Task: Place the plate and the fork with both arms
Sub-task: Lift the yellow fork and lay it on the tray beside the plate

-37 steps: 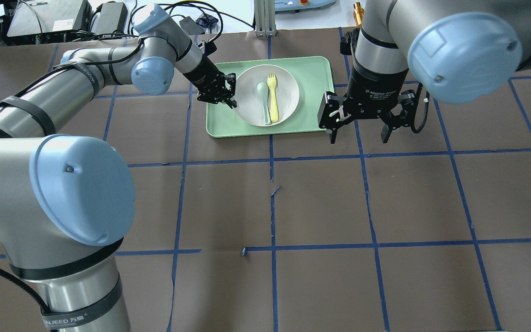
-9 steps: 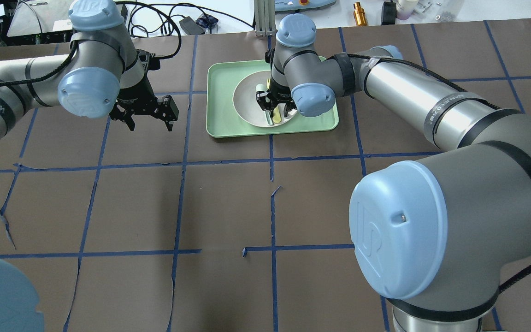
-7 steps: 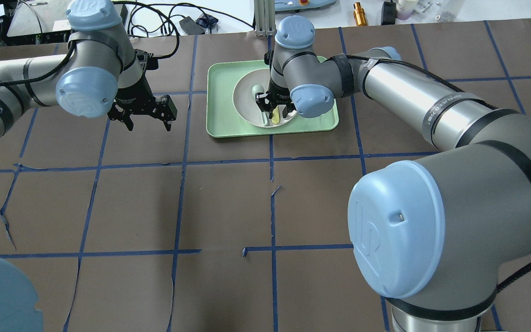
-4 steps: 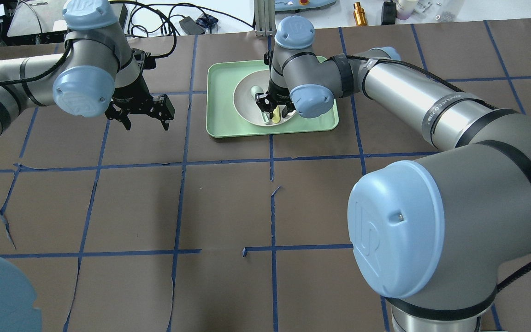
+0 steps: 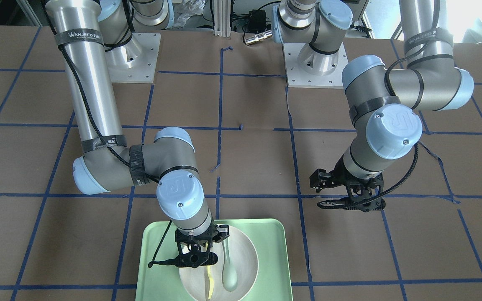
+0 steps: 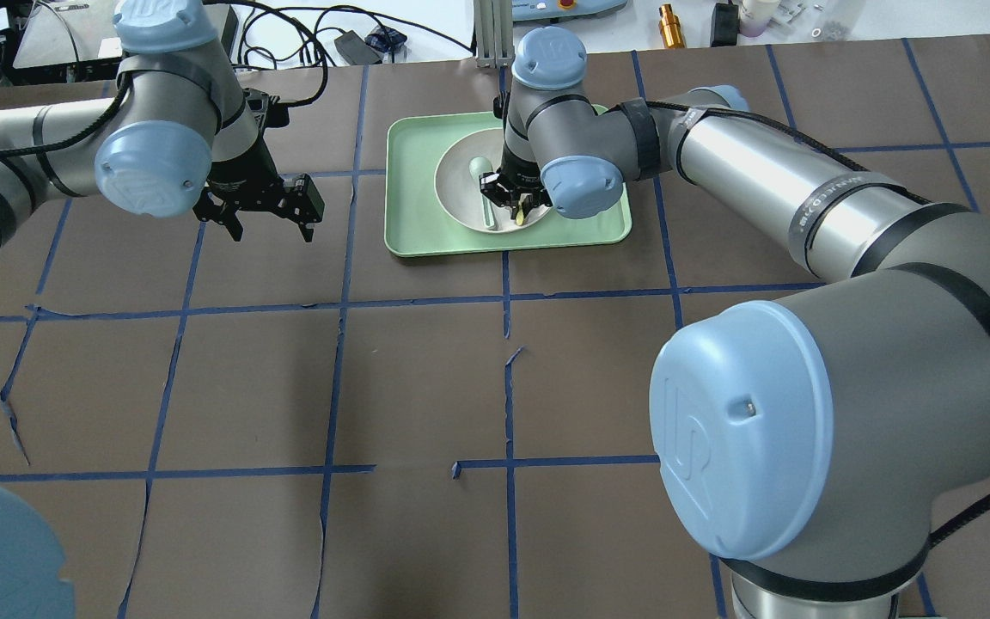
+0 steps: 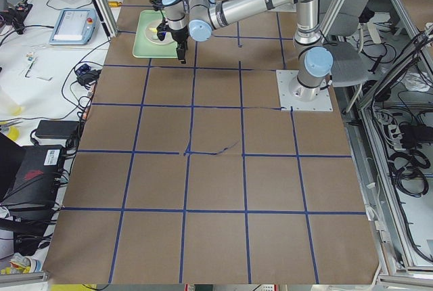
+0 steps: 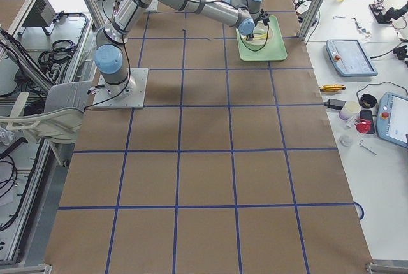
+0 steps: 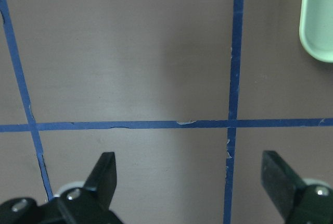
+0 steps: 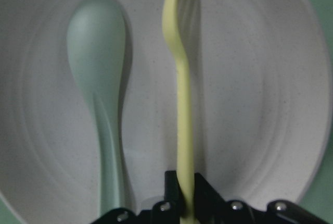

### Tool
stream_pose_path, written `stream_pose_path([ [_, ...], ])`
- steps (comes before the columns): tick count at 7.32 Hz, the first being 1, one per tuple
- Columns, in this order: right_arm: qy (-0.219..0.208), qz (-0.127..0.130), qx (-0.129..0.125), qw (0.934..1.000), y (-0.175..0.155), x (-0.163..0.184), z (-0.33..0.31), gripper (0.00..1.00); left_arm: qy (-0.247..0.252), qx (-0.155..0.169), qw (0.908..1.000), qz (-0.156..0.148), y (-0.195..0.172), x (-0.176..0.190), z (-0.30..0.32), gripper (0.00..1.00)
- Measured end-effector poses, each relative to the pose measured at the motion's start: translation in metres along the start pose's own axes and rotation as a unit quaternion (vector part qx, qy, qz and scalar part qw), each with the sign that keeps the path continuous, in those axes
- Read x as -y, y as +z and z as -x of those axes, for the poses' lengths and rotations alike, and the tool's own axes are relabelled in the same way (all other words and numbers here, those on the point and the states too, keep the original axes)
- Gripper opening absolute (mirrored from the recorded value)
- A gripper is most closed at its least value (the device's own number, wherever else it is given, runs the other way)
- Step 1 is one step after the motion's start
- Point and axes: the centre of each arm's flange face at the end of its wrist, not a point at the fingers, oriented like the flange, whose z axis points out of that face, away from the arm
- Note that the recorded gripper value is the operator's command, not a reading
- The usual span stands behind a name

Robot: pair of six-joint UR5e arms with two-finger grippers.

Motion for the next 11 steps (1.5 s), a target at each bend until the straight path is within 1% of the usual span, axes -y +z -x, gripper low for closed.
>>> stream_pose_path([
  [3, 0.028, -0.020, 0.006, 0.9994, -0.035, 0.001, 0.004, 0.00, -0.004, -0.001, 1.0000, -0.001, -0.004, -0.001, 0.008, 1.00],
  [4, 0.033, -0.030, 0.002, 0.9990, -0.048, 0.003, 0.001, 0.00, -0.005, -0.001, 1.0000, -0.003, -0.006, -0.001, 0.013, 1.00],
  [5, 0.037, -0.040, -0.019, 0.9983, -0.059, 0.006, -0.009, 0.00, -0.005, -0.001, 1.0000, -0.005, -0.009, -0.002, 0.015, 1.00],
  [7, 0.050, -0.049, -0.088, 0.9937, -0.064, 0.010, -0.037, 0.00, -0.006, -0.001, 1.0000, -0.006, -0.011, -0.003, 0.016, 1.00],
  [8, 0.053, -0.041, -0.112, 0.9915, -0.056, 0.007, -0.046, 0.00, -0.006, -0.002, 1.0000, -0.006, -0.011, -0.003, 0.017, 1.00],
  [9, 0.053, -0.026, -0.134, 0.9892, -0.040, 0.000, -0.054, 0.00, -0.006, -0.002, 1.0000, -0.006, -0.011, -0.003, 0.016, 1.00],
  [10, 0.052, -0.011, -0.156, 0.9863, -0.024, -0.008, -0.061, 0.02, -0.005, -0.003, 1.0000, -0.006, -0.011, -0.004, 0.016, 1.00],
  [11, 0.052, -0.002, -0.170, 0.9841, -0.012, -0.011, -0.065, 0.71, -0.005, -0.003, 1.0000, -0.007, -0.012, -0.005, 0.015, 1.00],
])
